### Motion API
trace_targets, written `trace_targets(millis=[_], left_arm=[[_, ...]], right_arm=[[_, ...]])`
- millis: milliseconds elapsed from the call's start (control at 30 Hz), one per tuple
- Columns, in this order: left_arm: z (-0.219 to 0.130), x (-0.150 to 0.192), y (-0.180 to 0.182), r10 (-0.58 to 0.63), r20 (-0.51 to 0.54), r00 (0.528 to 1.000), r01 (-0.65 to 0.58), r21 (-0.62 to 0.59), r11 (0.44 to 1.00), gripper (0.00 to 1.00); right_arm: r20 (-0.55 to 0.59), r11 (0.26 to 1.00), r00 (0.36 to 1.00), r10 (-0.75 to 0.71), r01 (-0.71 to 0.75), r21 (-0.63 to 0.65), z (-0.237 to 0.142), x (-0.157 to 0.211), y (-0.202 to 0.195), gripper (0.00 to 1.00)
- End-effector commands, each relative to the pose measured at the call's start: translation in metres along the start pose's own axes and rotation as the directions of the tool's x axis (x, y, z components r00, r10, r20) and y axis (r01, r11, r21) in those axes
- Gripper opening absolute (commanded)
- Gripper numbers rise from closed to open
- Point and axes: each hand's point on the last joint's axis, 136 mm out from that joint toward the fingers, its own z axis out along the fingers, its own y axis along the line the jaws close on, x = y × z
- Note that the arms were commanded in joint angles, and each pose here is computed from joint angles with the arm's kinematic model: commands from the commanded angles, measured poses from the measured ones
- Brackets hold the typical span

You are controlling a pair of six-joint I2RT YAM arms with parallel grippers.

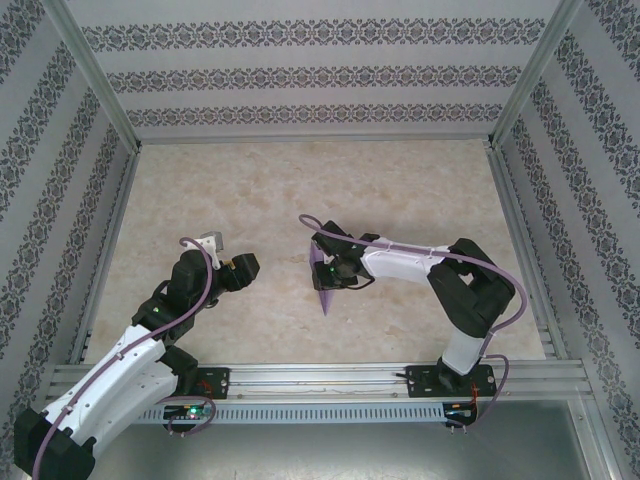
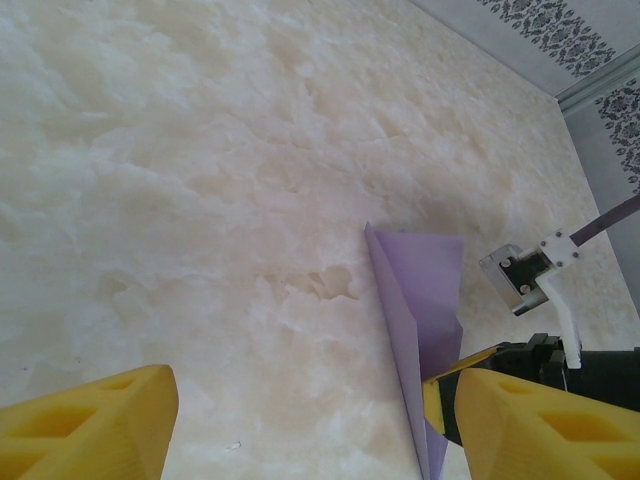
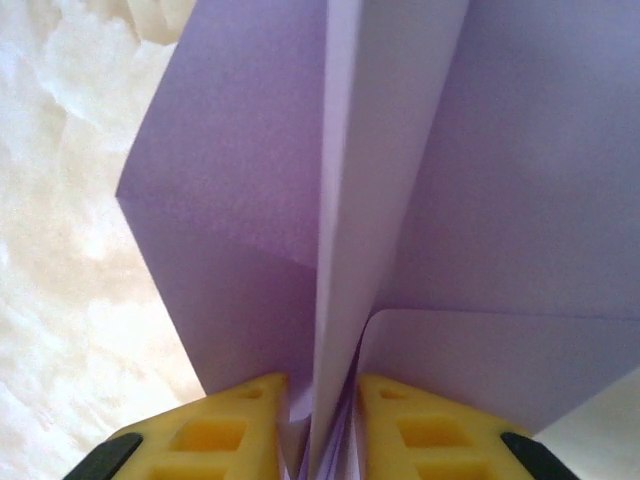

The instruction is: Fold a paper plane with a square sheet of paper (fold left side to right side)

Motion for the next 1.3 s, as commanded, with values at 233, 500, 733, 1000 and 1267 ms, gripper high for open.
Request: trace_targets(millis=[233, 500, 733, 1000, 1267], left_arm=[[-0.002, 0.004, 0.008, -0.014, -0.015, 1.000, 0.013, -0.020, 1.000, 0.74], [-0.006, 0.000, 0.007, -0.001, -0.008, 1.000, 0.001, -0.026, 1.000, 0.74], [-0.015, -0.004, 0.007, 0.023, 0.005, 1.000, -0.023, -0.034, 0.999, 0.75], [-0.026, -0.003, 0.006, 0.040, 0.000, 0.999, -0.040, -0.027, 0.999, 0.77], [-0.033, -0.003, 0.003, 0.061, 0.009, 0.998, -0.061, -0.004, 0.998, 0.85]], right_arm=[[-0.010, 0.996, 1.000, 0.003, -0.002, 0.094, 0.008, 0.002, -0.008, 0.19], [0.030, 0.995, 0.999, -0.012, 0.008, 0.104, -0.011, -0.004, -0.005, 0.04], [0.058, 0.983, 0.998, -0.035, 0.024, 0.180, -0.038, -0.027, -0.021, 0.00], [0.060, 0.971, 0.998, 0.031, -0.044, 0.236, -0.047, -0.078, -0.061, 0.00], [0.058, 0.961, 0.992, 0.112, -0.123, 0.249, -0.047, -0.121, -0.098, 0.00]])
